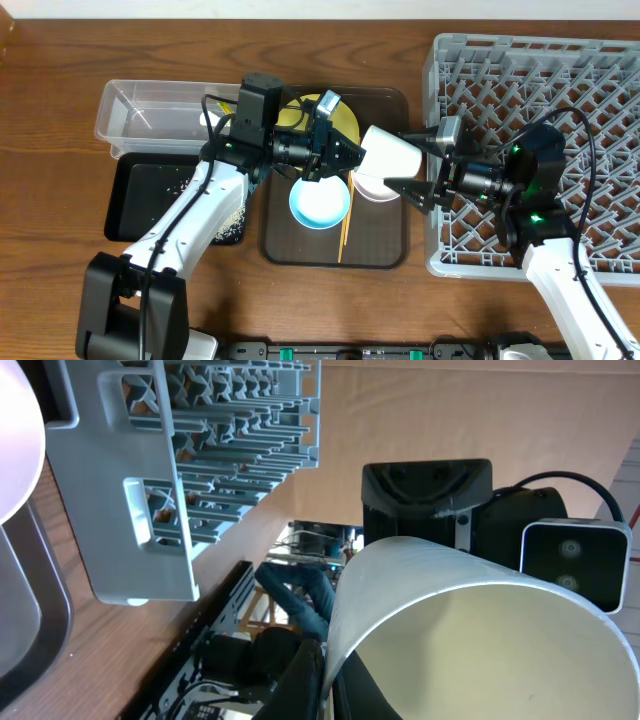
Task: Sort waste into correct bins and load items into the dishwasher rack
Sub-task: 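Hand the white cup from the left gripper to the right gripper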
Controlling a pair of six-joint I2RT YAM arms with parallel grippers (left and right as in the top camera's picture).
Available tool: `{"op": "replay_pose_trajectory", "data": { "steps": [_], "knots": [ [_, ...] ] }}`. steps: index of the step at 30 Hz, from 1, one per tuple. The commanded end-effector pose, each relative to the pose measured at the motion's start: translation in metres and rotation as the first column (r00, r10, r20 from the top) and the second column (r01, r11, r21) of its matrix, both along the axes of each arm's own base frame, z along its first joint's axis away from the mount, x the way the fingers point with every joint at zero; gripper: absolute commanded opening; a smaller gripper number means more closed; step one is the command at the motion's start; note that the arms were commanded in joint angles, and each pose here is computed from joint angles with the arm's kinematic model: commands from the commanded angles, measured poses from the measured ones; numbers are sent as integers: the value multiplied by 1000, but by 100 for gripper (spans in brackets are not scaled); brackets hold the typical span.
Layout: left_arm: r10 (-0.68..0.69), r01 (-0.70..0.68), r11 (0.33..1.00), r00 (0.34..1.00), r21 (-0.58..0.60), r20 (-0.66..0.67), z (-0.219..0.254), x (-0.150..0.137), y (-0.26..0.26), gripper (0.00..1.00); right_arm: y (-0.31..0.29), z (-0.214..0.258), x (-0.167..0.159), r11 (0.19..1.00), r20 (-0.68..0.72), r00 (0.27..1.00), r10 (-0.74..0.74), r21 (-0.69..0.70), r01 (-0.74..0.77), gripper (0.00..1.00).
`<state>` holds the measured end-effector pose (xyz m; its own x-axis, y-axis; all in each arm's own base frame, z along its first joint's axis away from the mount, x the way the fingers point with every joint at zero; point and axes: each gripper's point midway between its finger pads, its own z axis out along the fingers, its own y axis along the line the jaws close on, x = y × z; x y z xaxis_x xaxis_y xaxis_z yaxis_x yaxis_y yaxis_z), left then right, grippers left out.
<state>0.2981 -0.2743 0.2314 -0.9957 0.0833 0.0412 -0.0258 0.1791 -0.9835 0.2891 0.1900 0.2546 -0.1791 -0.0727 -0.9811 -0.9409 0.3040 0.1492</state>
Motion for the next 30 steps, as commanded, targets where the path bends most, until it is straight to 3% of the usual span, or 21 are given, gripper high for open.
{"op": "replay_pose_trajectory", "data": {
  "steps": [1,30],
  "knots": [
    [-17,16,1000,1000,-16,-9,6,0,-2,6,3,5,1,1000,13,1000,7,3,-7,81],
    [-49,47,998,996,-42,-68,13,-7,-2,6,15,10,-7,998,70,996,60,3,-60,77]
  ]
}}
